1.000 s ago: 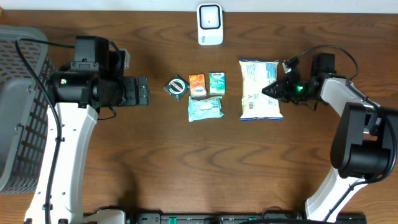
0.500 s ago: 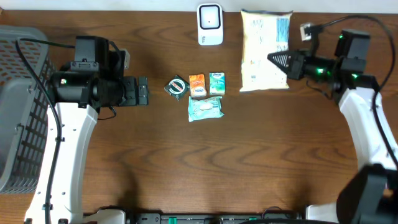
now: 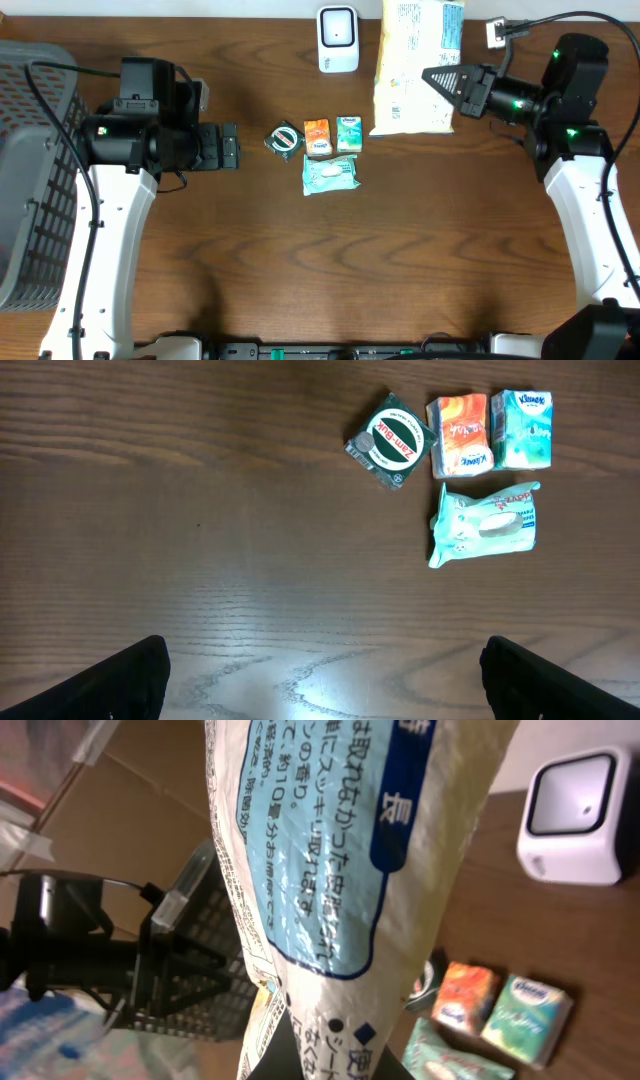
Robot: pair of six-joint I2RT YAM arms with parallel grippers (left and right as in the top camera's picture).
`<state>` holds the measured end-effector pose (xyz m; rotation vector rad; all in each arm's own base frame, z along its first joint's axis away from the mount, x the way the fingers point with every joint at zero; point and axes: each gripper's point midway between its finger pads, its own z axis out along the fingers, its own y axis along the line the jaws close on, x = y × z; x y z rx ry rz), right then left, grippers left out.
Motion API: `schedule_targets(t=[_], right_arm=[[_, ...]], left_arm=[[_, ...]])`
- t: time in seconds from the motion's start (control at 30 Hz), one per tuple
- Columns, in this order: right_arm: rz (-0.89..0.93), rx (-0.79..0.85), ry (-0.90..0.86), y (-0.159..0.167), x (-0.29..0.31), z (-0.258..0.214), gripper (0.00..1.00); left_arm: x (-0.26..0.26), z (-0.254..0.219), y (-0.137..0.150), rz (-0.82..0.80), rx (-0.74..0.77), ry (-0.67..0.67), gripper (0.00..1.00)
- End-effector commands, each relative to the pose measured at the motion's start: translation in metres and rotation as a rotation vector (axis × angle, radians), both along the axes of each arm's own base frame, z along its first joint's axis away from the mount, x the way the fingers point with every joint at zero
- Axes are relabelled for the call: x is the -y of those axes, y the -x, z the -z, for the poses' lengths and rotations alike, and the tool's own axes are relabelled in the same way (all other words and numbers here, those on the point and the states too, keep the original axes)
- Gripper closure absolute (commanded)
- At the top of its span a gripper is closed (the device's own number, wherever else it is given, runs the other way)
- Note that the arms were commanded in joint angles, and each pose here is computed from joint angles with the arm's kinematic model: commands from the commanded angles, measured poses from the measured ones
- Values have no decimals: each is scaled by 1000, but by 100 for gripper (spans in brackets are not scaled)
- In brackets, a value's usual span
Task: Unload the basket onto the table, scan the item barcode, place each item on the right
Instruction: 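Hold the yellow package in front of the scanner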
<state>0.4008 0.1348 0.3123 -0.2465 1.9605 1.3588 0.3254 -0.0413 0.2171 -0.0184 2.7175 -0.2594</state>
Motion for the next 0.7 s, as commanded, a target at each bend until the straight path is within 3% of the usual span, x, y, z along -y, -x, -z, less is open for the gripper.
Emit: schedule_targets(t=[0.0,0.47,0.67], right_arm=[[-49,-5,-31,11,-15,-16,99],[-49,-26,-4,12,-37,-9,99],[-42,-153,-5,19,-40,7,99]], left_arm=[[-1,3,2,-1,-13,-9,3],[-1,3,2,-1,-13,-9,2],[-1,3,2,-1,-13,-9,2]])
